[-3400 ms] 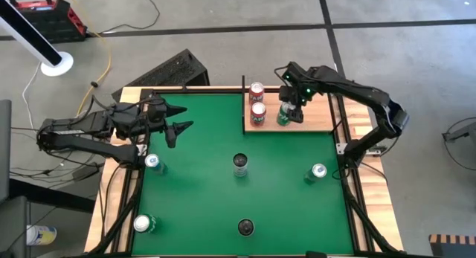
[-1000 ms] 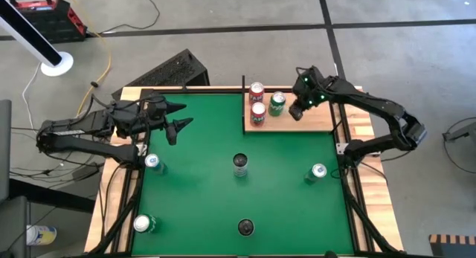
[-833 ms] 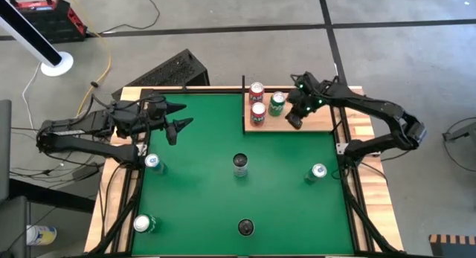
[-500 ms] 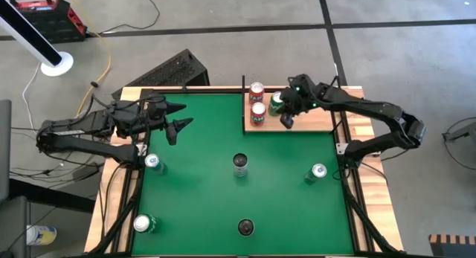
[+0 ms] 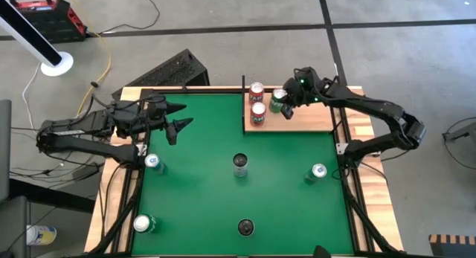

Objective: Place canned beverage on shelf
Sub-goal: Put the top green soda can on the shelf

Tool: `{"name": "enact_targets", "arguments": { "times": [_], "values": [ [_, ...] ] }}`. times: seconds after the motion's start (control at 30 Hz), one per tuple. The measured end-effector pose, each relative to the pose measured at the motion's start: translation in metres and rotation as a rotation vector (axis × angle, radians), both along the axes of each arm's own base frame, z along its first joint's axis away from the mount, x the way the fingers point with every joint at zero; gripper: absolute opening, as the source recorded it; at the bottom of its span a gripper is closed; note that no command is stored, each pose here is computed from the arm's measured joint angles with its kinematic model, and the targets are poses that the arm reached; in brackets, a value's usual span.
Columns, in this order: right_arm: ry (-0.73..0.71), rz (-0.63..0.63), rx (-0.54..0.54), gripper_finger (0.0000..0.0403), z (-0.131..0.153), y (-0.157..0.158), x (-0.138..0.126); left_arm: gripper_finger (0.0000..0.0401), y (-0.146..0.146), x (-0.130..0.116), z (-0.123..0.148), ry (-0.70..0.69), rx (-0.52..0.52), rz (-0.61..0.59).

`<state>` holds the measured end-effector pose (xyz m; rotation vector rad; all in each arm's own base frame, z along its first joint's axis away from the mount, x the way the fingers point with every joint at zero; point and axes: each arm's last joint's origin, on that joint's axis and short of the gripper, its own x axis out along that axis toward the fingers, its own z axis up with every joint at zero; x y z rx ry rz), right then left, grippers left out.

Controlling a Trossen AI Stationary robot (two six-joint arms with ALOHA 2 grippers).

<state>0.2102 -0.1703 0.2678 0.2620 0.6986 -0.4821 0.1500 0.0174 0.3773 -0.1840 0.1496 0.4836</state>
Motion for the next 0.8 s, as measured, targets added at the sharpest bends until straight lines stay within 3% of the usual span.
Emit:
{"name": "enact_targets", "arguments": {
  "times": [0.4, 0.8],
  "values": [
    [0.031, 0.091, 0.026, 0.0018, -0.003, 0.010, 0.003, 0.0270, 0.000, 0.000, 0.000, 0.001, 0.000, 0.000],
    [0.054, 0.003, -0.039, 0.0018, -0.002, -0.001, -0.003, 0.0270, 0.000, 0.000, 0.000, 0.001, 0.000, 0.000]
  ]
}}
